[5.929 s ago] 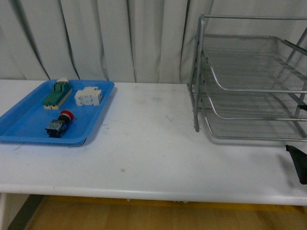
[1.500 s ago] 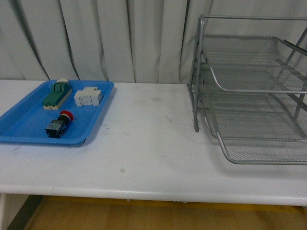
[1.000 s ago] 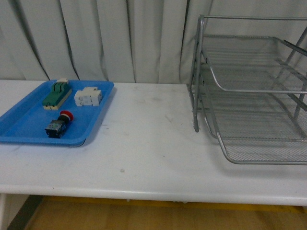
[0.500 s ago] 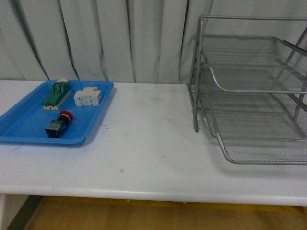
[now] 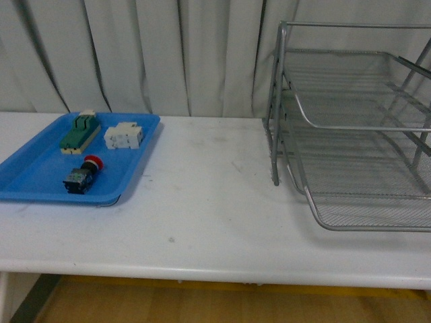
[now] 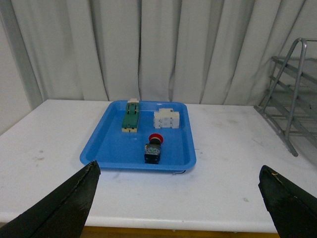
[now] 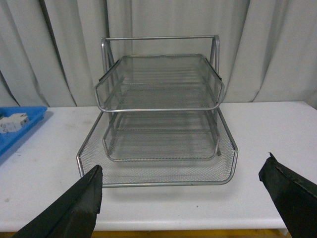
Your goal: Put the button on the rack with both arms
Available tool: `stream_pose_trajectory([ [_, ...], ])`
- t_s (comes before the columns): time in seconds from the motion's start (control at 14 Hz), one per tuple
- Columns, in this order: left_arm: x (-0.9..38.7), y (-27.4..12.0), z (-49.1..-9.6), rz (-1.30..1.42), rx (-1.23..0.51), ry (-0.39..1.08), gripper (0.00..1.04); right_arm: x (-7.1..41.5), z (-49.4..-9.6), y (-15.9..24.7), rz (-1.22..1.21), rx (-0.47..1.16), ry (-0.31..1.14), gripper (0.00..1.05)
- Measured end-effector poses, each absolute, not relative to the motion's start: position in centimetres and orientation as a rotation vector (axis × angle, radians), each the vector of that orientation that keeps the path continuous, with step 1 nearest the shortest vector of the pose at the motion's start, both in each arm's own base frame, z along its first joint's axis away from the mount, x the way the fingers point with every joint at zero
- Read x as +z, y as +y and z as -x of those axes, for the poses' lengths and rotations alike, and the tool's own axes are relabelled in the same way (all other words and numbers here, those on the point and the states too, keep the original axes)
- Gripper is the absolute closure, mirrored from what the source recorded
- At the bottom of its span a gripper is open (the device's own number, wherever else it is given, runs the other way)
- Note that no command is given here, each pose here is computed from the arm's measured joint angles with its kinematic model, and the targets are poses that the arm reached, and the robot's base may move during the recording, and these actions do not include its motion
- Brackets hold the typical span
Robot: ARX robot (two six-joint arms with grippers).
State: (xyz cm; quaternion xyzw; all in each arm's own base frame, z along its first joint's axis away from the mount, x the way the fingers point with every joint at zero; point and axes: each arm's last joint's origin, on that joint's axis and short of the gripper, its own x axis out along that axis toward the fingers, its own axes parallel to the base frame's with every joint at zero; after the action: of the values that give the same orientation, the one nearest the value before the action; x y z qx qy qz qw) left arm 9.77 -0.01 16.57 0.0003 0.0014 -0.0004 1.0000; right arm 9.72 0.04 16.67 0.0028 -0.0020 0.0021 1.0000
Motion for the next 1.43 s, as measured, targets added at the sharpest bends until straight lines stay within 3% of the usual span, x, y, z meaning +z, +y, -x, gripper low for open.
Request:
stream_pose_trajectory([
  [0.29, 16.4, 0.0, -9.8, 0.007, 0.005, 0.026, 0.07, 16.7, -9.7, 0.0, -0.006, 0.004, -0.004, 0.06],
  [0.36, 16.6, -0.2, -9.9, 0.067, 0.053, 0.225, 0.07, 16.7, -9.7, 0.0, -0.005, 0.003, -0.004, 0.06],
  [0.5, 17.8, -0.3, -11.9, 0.164, 0.076, 0.273, 0.07, 16.7, -9.7, 0.0, -0.005, 0.003, -0.004, 0.06],
  [0.79, 20.2, -0.7, -20.6, 0.17, 0.009, 0.268, 0.07, 16.7, -9.7, 0.0, -0.005, 0.0, -0.004, 0.06],
  [1.21, 16.8, -1.9, -36.5, -0.006, -0.047, 0.589, 0.07, 16.7, -9.7, 0.0, -0.005, 0.0, -0.004, 0.06],
  [1.43, 16.5, -2.2, -37.8, -0.021, -0.056, 0.617, 0.07, 16.7, -9.7, 0.0, -0.005, -0.001, -0.004, 0.06],
])
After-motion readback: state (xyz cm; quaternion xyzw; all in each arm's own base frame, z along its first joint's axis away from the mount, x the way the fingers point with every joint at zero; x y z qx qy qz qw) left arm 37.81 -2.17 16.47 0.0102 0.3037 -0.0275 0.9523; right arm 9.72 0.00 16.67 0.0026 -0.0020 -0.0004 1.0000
